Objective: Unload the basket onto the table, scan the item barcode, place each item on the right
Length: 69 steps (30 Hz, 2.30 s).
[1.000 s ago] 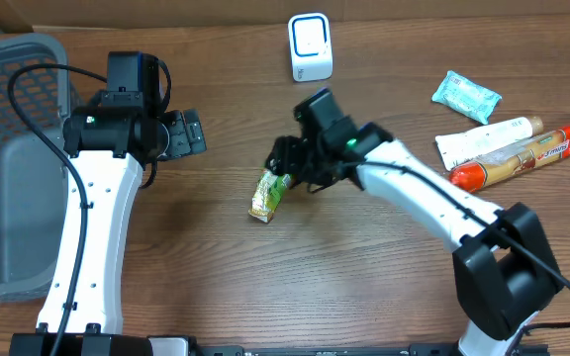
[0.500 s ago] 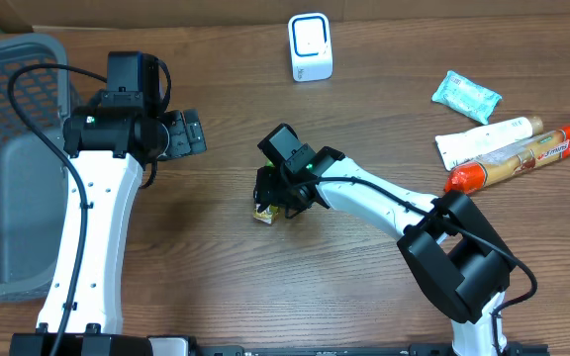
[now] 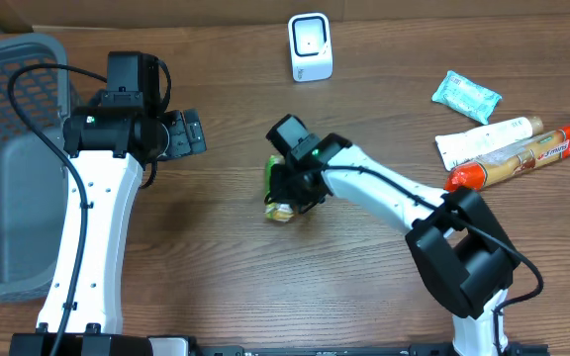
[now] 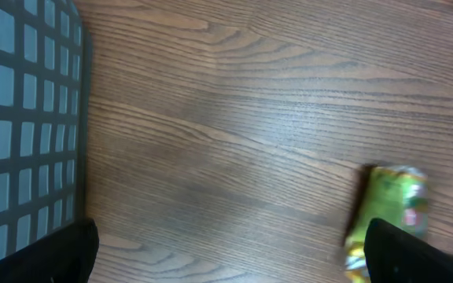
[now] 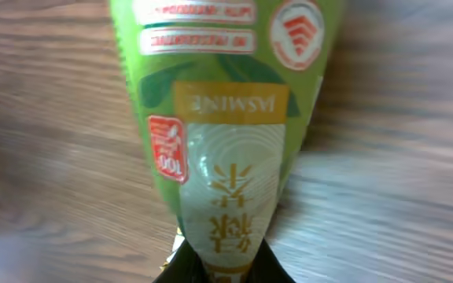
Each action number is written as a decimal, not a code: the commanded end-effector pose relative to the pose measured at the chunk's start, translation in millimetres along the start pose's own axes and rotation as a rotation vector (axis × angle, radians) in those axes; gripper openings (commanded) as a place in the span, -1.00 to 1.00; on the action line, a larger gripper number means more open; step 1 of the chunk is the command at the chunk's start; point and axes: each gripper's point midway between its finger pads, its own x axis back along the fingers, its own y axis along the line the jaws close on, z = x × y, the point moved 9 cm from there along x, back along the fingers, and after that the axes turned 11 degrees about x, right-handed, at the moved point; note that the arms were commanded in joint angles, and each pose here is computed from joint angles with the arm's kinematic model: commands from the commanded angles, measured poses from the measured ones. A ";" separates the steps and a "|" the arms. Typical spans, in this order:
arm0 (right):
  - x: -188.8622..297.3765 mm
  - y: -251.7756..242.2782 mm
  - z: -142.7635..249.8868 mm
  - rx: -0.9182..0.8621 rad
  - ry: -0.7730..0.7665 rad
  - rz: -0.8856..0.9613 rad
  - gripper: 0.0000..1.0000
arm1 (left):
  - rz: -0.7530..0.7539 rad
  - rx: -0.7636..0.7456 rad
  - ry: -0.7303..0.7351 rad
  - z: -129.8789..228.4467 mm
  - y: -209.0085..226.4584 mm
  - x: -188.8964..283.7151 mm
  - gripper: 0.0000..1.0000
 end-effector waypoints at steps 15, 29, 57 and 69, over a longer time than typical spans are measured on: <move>9.0 -37.6 -14.2 0.512 -0.102 0.997 -0.93 | -0.010 0.004 0.002 0.6 0.1 -2.3 0.99; -17.2 7.5 24.2 0.663 -0.036 0.907 0.16 | -0.010 0.004 0.002 0.6 0.1 -2.3 0.99; 105.6 -65.1 -36.9 0.394 -0.033 -0.017 0.54 | -0.010 0.004 0.002 0.6 0.1 -2.3 0.99; 50.2 -102.3 -14.9 0.563 0.051 -0.120 0.74 | -0.010 0.004 0.002 0.6 0.1 -2.3 0.99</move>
